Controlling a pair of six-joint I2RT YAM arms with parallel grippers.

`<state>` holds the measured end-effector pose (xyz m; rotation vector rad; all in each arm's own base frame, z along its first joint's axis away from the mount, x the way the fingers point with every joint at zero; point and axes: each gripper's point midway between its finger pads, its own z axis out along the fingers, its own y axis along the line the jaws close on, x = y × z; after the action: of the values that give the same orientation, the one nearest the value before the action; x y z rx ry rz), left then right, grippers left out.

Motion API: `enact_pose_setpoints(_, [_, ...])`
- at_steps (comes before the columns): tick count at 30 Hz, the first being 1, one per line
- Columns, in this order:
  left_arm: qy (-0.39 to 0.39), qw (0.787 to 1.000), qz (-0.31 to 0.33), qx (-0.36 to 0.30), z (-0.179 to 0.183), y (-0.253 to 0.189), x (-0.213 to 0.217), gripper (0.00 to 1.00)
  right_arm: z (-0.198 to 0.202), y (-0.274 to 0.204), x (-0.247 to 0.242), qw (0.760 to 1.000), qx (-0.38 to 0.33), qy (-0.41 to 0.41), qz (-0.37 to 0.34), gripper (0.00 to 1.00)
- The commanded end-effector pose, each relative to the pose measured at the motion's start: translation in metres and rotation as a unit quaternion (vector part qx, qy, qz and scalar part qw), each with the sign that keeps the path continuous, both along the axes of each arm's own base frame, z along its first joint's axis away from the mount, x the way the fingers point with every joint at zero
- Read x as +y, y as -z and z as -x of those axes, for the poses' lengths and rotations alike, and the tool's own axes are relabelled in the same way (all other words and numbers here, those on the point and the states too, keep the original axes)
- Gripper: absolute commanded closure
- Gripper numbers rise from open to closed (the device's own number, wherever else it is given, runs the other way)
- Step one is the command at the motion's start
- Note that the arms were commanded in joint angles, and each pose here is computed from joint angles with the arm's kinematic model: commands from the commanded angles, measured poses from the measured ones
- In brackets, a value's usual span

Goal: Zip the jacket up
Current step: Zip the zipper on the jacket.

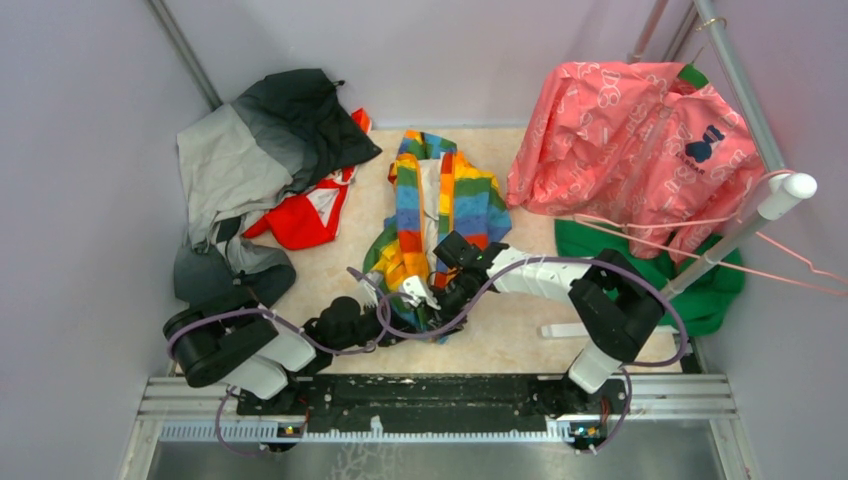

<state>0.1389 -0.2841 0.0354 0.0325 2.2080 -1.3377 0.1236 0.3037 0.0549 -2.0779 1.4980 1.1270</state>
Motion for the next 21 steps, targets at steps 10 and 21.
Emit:
enact_pose_setpoints(10, [0.019, 1.000, 0.006, -0.014, 0.003, -0.007, -0.004, 1.00, -0.004, 0.010, 0.017, 1.000, 0.001, -0.001, 0.019, 0.53])
enact_pose_setpoints(21, [0.019, 1.000, 0.006, -0.016, 0.002, -0.008, -0.005, 1.00, 0.022, -0.001, 0.016, 0.998, 0.030, -0.059, -0.004, 0.63])
